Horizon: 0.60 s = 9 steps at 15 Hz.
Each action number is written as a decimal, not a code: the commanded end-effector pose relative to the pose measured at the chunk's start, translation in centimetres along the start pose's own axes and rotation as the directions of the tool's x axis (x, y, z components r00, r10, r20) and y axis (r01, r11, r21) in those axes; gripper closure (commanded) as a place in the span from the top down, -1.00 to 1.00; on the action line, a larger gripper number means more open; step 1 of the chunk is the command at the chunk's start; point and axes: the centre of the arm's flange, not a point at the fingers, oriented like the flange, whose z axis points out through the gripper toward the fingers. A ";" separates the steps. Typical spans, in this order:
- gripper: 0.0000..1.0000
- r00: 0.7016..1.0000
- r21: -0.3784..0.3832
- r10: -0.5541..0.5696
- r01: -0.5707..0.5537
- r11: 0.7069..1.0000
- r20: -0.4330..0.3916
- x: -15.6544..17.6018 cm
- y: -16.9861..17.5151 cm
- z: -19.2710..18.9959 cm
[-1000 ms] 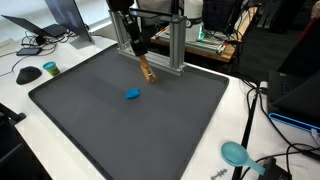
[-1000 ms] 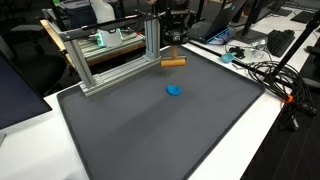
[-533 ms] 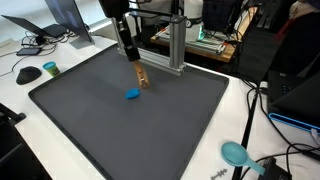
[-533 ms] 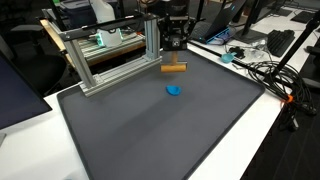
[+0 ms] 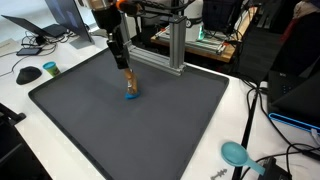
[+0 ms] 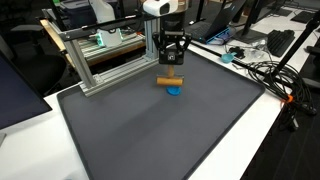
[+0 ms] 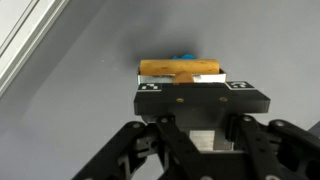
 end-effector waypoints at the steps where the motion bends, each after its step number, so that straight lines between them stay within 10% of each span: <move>1: -0.57 0.998 0.004 0.057 -0.057 0.998 -0.029 0.4 -1.6 -0.3; 9: -0.57 0.994 -0.037 0.095 -0.097 0.995 -0.052 0.8 -4.5 0.8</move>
